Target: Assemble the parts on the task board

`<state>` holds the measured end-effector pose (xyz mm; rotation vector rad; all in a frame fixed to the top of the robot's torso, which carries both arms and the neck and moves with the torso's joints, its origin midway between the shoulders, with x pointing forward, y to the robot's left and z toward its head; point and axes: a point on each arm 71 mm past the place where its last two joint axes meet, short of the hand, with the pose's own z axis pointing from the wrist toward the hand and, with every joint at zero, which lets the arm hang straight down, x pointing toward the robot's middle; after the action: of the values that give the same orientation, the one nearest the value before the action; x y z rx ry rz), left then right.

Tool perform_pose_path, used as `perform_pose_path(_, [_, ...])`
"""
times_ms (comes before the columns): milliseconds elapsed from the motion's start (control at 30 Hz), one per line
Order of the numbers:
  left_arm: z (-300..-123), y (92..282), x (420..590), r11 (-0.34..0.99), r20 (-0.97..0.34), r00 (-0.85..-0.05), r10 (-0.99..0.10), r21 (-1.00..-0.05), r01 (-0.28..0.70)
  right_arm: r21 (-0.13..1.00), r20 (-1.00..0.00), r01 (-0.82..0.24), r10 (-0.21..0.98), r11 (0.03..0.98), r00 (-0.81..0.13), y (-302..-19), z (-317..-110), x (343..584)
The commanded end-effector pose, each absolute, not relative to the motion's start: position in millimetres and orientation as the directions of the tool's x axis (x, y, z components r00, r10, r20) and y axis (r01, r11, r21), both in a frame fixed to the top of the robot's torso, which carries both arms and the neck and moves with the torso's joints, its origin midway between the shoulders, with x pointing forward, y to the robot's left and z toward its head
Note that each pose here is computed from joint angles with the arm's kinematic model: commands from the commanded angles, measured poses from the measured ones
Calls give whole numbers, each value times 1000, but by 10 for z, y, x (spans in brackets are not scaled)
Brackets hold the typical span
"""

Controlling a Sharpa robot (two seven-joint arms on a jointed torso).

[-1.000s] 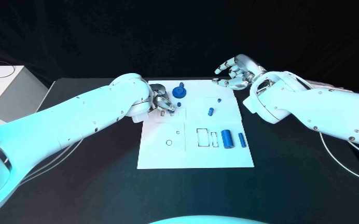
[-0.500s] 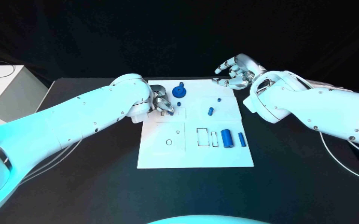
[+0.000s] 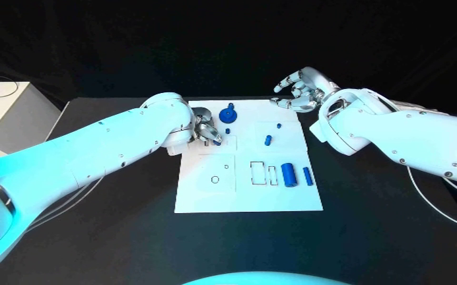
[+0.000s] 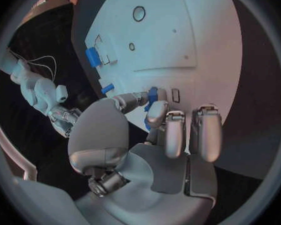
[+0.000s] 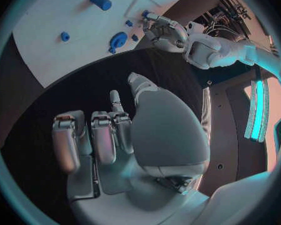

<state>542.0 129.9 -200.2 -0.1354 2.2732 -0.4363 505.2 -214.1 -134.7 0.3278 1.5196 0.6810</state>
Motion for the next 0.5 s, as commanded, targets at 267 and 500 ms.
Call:
perform_pose_path(267, [-2053,1299,5391,946,-691,-698,-188,-318,60,586,-808,-214,582,781,-92,-2129,-1349,5046])
perform_pose_path(500, [-2056,1290,5388,950,-693,-700,-172,-306,69,587,-808,-215,582,781,-92,-2129,-1348,5044])
